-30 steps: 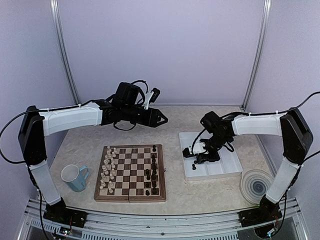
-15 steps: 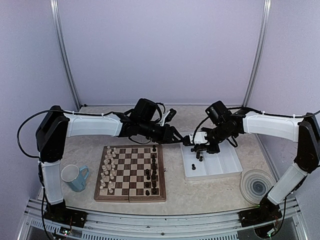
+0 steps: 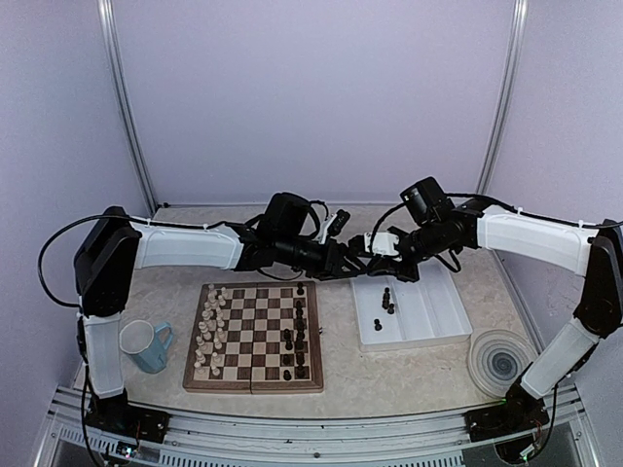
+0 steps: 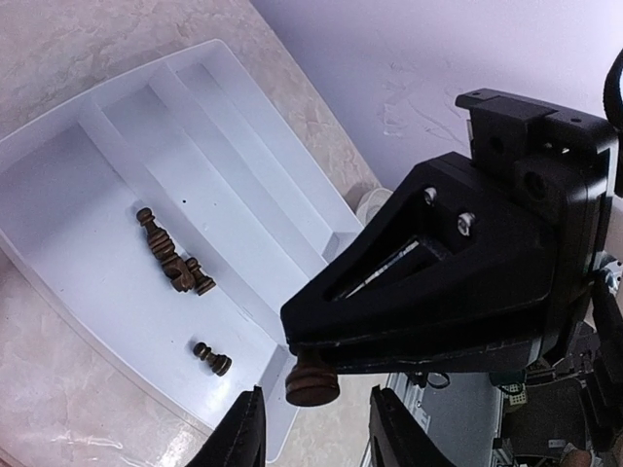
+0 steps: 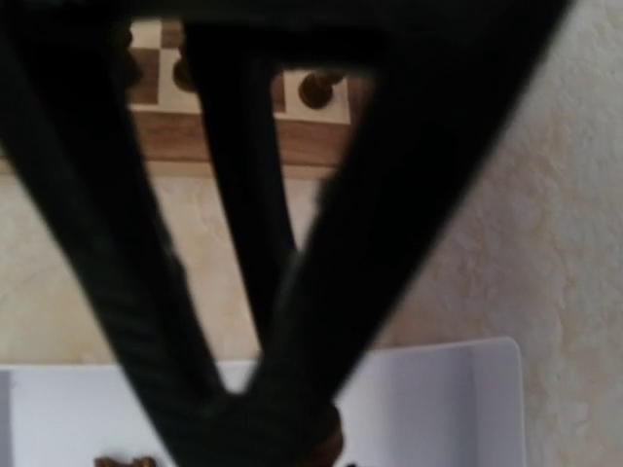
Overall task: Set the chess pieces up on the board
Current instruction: Pass from the right arm to the left
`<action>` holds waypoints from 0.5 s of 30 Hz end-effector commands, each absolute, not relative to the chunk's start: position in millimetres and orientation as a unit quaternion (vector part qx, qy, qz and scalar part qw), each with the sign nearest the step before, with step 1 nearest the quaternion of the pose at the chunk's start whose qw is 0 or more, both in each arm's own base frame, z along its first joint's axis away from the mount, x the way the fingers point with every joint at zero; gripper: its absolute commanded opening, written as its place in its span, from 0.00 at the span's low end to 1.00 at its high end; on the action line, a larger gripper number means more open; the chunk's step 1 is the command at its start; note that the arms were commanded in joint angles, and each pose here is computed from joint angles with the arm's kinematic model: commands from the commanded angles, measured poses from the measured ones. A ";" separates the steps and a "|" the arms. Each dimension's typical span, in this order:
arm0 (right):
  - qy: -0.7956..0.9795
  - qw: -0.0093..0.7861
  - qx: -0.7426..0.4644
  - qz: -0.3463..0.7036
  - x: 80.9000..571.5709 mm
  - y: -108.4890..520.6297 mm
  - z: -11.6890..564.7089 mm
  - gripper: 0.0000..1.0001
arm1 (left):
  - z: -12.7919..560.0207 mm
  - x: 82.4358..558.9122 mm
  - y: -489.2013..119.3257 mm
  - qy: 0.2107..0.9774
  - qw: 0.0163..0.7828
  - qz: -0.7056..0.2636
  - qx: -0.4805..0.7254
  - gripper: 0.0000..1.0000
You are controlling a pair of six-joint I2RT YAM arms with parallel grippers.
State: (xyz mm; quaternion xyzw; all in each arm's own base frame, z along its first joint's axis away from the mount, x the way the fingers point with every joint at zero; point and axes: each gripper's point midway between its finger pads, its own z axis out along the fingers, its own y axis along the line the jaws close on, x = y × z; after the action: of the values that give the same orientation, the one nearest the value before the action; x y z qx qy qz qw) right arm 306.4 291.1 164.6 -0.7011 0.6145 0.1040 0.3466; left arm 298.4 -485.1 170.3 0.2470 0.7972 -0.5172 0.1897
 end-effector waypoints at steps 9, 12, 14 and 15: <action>0.601 0.364 -0.700 0.128 294.2 306.5 185.7 0.12 | 179.0 295.8 -496.0 0.777 0.190 -0.543 0.257 0.20; 0.601 0.367 -0.699 0.128 295.2 307.4 187.8 0.13 | 177.6 294.9 -495.3 0.777 0.187 -0.543 0.257 0.15; 0.602 0.369 -0.696 0.129 295.9 308.0 190.1 0.16 | 178.9 294.1 -494.8 0.776 0.190 -0.543 0.260 0.12; 0.604 0.374 -0.692 0.130 296.9 308.5 193.2 0.19 | 180.7 293.9 -494.4 0.774 0.191 -0.544 0.261 0.12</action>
State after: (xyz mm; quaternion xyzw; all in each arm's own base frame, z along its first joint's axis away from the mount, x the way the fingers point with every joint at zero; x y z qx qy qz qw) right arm 298.0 299.0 166.4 -0.7003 0.6140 0.1204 0.3437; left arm 297.4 -488.7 172.1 0.2440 0.7910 -0.5301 0.1836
